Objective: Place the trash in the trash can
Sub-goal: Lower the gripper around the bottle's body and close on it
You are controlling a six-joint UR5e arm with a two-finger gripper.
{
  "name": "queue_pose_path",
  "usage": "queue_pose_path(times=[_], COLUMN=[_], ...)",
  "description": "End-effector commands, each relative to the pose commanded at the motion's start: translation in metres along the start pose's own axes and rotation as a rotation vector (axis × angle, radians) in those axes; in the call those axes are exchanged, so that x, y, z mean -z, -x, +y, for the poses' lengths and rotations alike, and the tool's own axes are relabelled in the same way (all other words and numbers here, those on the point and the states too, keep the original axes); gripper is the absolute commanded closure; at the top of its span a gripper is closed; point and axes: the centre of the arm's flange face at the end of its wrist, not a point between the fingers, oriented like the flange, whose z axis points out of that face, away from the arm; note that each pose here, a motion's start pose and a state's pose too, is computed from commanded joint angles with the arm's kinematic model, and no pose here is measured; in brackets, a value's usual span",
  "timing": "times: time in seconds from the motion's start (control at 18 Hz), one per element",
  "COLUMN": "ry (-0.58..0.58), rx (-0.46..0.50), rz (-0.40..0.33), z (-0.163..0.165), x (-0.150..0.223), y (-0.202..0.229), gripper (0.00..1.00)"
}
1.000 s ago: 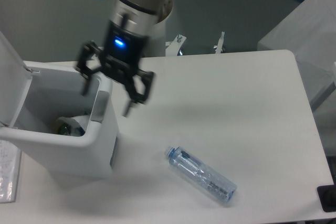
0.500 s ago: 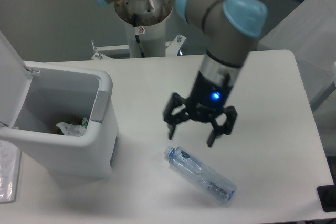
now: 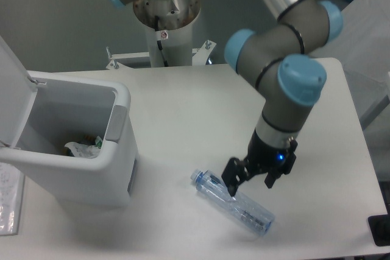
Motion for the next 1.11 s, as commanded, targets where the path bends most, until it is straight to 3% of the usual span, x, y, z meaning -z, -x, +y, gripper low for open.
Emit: queue_pose_path(times=[0.56, 1.11], ry=[0.118, 0.170], rx=[0.101, 0.160], rz=[-0.154, -0.210], z=[-0.004, 0.002], x=[-0.082, -0.114], y=[-0.009, -0.002], gripper=[0.00, 0.00])
